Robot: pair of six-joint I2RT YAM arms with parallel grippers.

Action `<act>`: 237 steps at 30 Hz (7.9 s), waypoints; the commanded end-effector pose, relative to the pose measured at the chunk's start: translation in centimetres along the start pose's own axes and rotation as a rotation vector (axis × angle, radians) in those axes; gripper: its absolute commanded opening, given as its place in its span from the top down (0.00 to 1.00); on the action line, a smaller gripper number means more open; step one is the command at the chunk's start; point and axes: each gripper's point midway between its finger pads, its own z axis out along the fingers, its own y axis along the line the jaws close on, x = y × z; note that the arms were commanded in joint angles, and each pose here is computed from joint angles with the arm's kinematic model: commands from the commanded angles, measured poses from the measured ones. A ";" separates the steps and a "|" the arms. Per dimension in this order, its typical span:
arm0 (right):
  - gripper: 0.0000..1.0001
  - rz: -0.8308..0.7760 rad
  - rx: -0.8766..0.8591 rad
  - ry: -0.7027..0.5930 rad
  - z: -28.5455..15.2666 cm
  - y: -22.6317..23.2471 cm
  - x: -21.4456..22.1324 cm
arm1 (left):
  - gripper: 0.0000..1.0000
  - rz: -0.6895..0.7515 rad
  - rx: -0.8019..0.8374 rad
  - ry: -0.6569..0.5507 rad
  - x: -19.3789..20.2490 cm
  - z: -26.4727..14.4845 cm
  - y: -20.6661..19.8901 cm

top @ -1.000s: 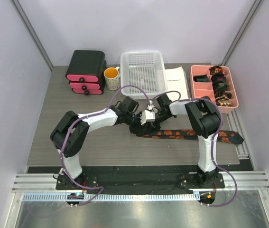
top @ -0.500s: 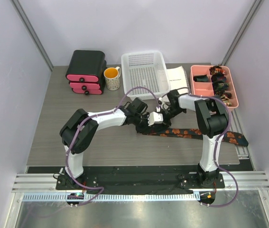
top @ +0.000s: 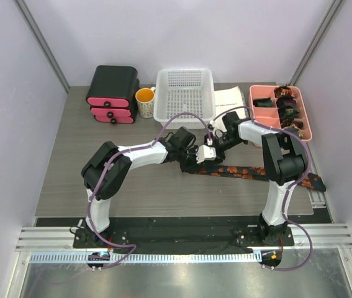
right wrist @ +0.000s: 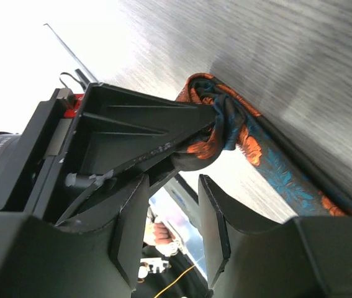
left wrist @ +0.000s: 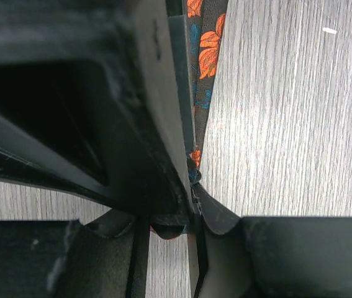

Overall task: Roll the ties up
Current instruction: Roll the tie at the center of the board.

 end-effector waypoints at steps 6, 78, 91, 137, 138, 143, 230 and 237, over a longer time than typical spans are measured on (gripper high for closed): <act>0.58 -0.113 0.055 -0.052 1.6 -2.1 -1.7 | 0.75 -0.080 0.128 0.274 8.5 0.7 -4.3; 0.50 -0.040 -0.117 -0.049 -0.6 -1.2 1.2 | 0.85 -0.078 0.110 0.353 6.8 -3.0 -2.5; 0.51 -0.050 -0.104 -0.069 4.7 -0.6 -0.7 | 0.83 -0.108 0.111 0.341 6.9 -2.4 -2.7; 0.99 -0.162 -0.050 -0.094 5.2 -5.6 -1.2 | 0.56 -0.226 0.046 -0.193 5.8 0.0 -3.2; 0.99 -0.160 -0.050 -0.093 5.2 -5.6 -1.1 | 0.60 -0.238 0.040 -0.180 5.8 0.0 -2.9; 0.96 -0.164 -0.059 -0.107 4.3 -4.3 -1.3 | 0.77 -0.257 0.037 -0.128 6.3 0.0 -2.9; 0.47 -0.102 -0.115 -0.084 0.6 -1.5 -0.2 | 0.70 -0.048 -0.030 0.307 6.9 -0.4 -2.3; 0.84 -0.079 -0.032 -0.074 1.9 -3.5 -0.7 | 0.63 -0.057 -0.039 0.318 7.0 -0.3 -2.1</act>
